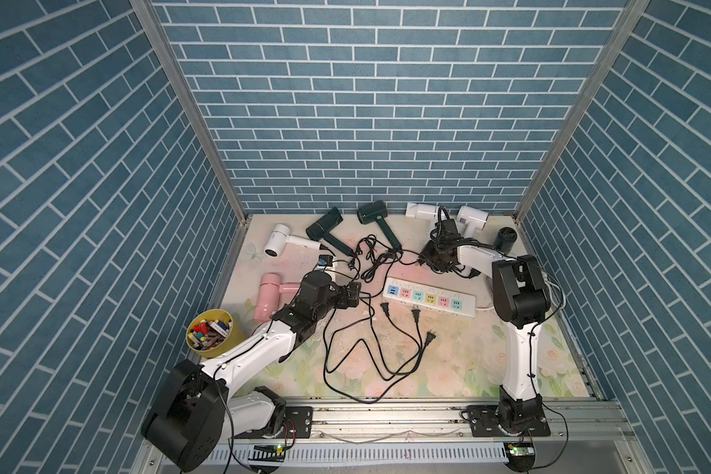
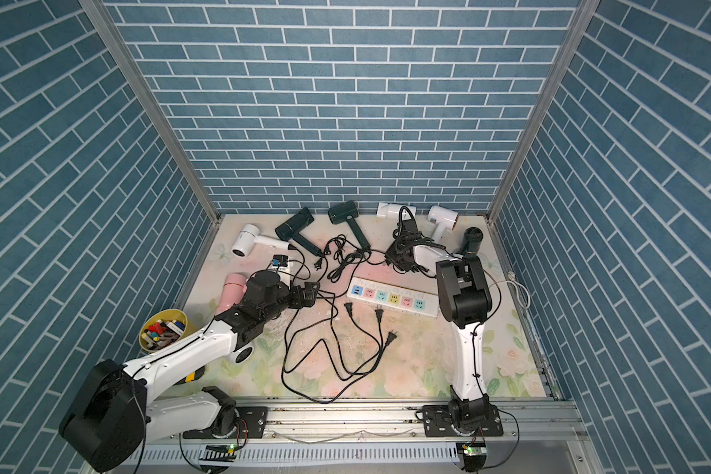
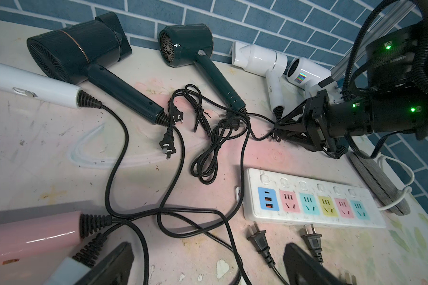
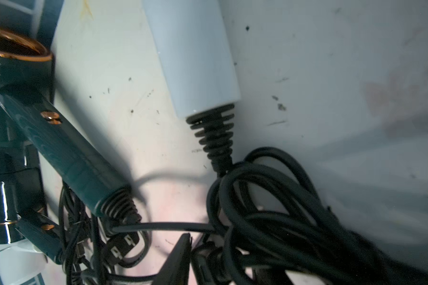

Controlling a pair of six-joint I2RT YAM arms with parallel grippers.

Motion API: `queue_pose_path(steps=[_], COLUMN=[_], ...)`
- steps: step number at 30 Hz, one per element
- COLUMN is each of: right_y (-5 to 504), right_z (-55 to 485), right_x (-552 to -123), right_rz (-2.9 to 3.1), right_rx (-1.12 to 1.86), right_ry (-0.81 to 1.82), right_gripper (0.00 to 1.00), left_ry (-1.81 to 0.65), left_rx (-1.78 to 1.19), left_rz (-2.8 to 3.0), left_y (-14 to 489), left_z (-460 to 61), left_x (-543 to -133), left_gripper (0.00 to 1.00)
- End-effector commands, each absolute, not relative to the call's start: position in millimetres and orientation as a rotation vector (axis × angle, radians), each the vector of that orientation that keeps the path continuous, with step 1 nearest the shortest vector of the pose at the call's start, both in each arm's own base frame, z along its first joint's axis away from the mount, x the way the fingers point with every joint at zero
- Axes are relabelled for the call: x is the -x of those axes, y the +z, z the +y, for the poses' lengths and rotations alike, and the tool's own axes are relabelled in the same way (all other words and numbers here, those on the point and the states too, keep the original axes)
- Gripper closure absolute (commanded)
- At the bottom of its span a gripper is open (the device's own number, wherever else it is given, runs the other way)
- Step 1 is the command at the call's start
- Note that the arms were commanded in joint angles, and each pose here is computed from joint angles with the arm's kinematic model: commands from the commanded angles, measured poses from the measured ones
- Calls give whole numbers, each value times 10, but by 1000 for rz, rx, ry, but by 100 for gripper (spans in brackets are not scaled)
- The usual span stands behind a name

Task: Charge the blow dryers
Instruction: Pick up the plug from the center of the board.

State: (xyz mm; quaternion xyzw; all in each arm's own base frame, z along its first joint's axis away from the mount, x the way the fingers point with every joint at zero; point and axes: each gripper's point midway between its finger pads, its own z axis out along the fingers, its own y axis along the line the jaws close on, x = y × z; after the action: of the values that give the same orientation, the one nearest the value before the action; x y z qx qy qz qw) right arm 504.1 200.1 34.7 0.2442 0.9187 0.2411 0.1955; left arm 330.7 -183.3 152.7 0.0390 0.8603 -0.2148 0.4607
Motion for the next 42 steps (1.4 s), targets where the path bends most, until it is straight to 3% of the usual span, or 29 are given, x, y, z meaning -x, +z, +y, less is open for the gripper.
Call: queue_pose_path(steps=[1,6,10,12,27,37,42], right_y=[-47,47,387,541,1186,1458,1470], right_z=[1971,2067,2101,2112,1883,1437,1457], right_x=[-4991,-5010,-5020,-5022,-4774,-4113,-3876], right_rz=[2559,2512,2454,2440,2408,2338,2321], right_rx=[-821,-798,-719,-668,-452,-358,-302], right_ry=[672,777,826,836,1033,994,1082], right_gripper=[58,74,93,97,99,100,100], left_ry=[-528,-564,-611,-630,-602,-643,-850], left_rx=[-103,-97,-90,-94,-114,-192,-228], left_rz=[2098,2108,2105,2103,2120,2081,2076], left_y=[1615,1583,1590,1601,1511,1702,1684], left_z=[-1859,-1904,-1955,-1985,-2017,-2134,-2502], left_x=[-3327,-3327,-3317,-3305,-3321,-3241,-3300], left_gripper=[1,0,1,1,1,1,0])
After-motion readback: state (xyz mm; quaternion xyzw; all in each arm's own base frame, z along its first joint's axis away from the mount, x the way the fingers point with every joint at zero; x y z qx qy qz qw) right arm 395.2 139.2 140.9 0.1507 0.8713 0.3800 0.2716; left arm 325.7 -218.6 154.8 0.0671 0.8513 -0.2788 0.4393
